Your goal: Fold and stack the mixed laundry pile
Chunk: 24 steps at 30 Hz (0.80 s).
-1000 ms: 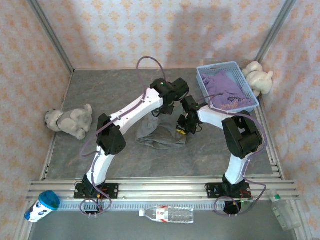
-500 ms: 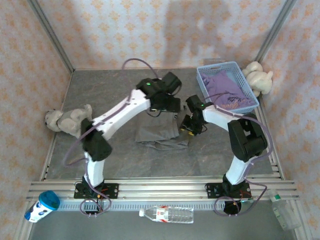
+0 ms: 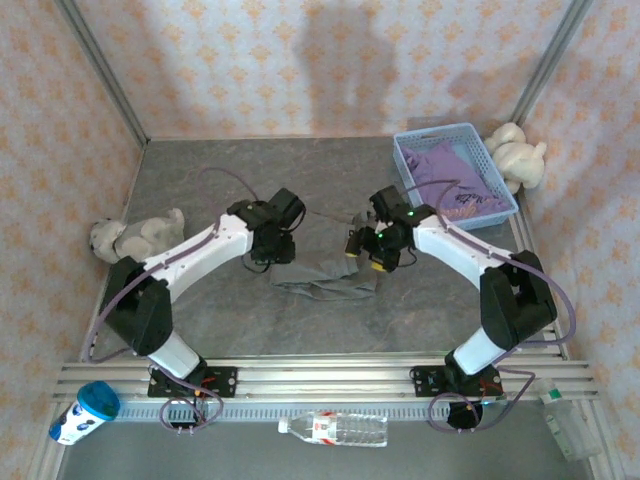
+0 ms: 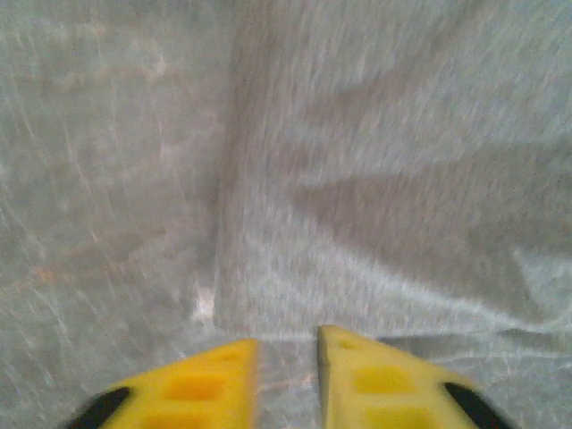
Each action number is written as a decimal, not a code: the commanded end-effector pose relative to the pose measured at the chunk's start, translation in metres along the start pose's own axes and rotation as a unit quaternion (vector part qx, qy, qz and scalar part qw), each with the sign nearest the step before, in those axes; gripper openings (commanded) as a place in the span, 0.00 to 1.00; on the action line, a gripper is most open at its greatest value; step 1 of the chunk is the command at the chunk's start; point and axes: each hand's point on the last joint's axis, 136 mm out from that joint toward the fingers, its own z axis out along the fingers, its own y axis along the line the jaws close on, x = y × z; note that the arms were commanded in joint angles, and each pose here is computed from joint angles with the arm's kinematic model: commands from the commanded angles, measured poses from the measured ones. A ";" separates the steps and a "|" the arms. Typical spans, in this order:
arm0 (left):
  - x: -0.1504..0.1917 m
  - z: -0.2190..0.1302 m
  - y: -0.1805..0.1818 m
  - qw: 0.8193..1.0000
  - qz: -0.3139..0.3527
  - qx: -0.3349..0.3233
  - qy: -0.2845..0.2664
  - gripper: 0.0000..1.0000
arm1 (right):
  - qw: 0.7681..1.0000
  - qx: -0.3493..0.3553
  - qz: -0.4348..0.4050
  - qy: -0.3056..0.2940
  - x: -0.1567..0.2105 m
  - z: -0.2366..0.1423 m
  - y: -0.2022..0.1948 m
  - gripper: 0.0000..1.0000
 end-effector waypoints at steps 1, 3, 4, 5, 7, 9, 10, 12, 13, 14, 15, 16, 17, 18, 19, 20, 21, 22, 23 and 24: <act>0.011 -0.015 -0.020 0.997 0.033 0.057 -0.039 0.00 | 0.998 -0.050 0.027 0.001 0.001 0.010 0.020 0.77; 0.024 -0.009 -0.031 0.995 0.047 0.077 -0.040 0.00 | 0.998 -0.055 0.036 -0.002 -0.002 0.017 0.026 0.78; 0.030 -0.004 -0.035 0.994 0.052 0.086 -0.041 0.00 | 0.997 -0.057 0.044 -0.005 -0.005 0.020 0.028 0.77; 0.034 0.000 -0.042 0.993 0.055 0.096 -0.044 0.00 | 0.997 -0.055 0.054 -0.012 -0.009 0.023 0.028 0.77; 0.041 0.010 -0.052 0.991 0.066 0.110 -0.046 0.00 | 0.996 -0.057 0.069 -0.021 -0.016 0.028 0.030 0.76; 0.043 0.023 -0.058 0.990 0.075 0.109 -0.052 0.00 | 0.995 -0.056 0.080 -0.026 -0.021 0.033 0.030 0.71; 0.043 0.031 -0.060 0.990 0.078 0.103 -0.054 0.00 | 0.995 -0.056 0.084 -0.026 -0.022 0.036 0.030 0.66; 0.042 0.045 -0.059 0.992 0.080 0.083 -0.056 0.00 | 0.994 -0.048 0.090 -0.026 -0.023 0.037 0.028 0.48; 0.042 0.053 -0.056 0.993 0.079 0.068 -0.055 0.00 | 0.995 -0.044 0.090 -0.026 -0.023 0.038 0.027 0.39; 0.041 0.060 -0.052 0.994 0.077 0.048 -0.058 0.00 | 0.995 -0.039 0.090 -0.029 -0.024 0.036 0.025 0.32; 0.039 0.066 -0.047 0.995 0.073 0.030 -0.061 0.00 | 0.995 -0.034 0.089 -0.034 -0.025 0.034 0.024 0.26; 0.037 0.072 -0.040 0.996 0.069 0.005 -0.063 0.00 | 0.995 -0.028 0.086 -0.037 -0.025 0.031 0.023 0.22; 0.035 0.078 -0.032 0.995 0.065 -0.022 -0.065 0.00 | 0.995 -0.025 0.083 -0.041 -0.026 0.028 0.023 0.18; 0.035 0.082 -0.025 0.995 0.064 -0.045 -0.064 0.00 | 0.995 -0.021 0.082 -0.044 -0.026 0.025 0.021 0.16; 0.034 0.086 -0.017 0.993 0.060 -0.074 -0.065 0.00 | 0.996 -0.017 0.077 -0.050 -0.027 0.020 0.022 0.14; 0.034 0.090 -0.008 0.992 0.055 -0.099 -0.062 0.00 | 0.996 -0.012 0.072 -0.056 -0.028 0.014 0.022 0.12; 0.036 0.094 -0.005 0.991 0.053 -0.112 -0.056 0.00 | 0.996 -0.007 0.066 -0.061 -0.028 0.008 0.022 0.11; 0.038 0.099 -0.002 0.990 0.050 -0.120 -0.048 0.00 | 0.996 0.006 0.062 -0.067 -0.028 0.000 0.019 0.10; 0.042 0.105 0.001 0.990 0.048 -0.128 -0.037 0.00 | 0.996 0.019 0.057 -0.072 -0.027 -0.009 0.017 0.09; 0.045 0.108 0.002 0.990 0.046 -0.133 -0.029 0.00 | 0.995 0.029 0.053 -0.078 -0.027 -0.019 0.016 0.09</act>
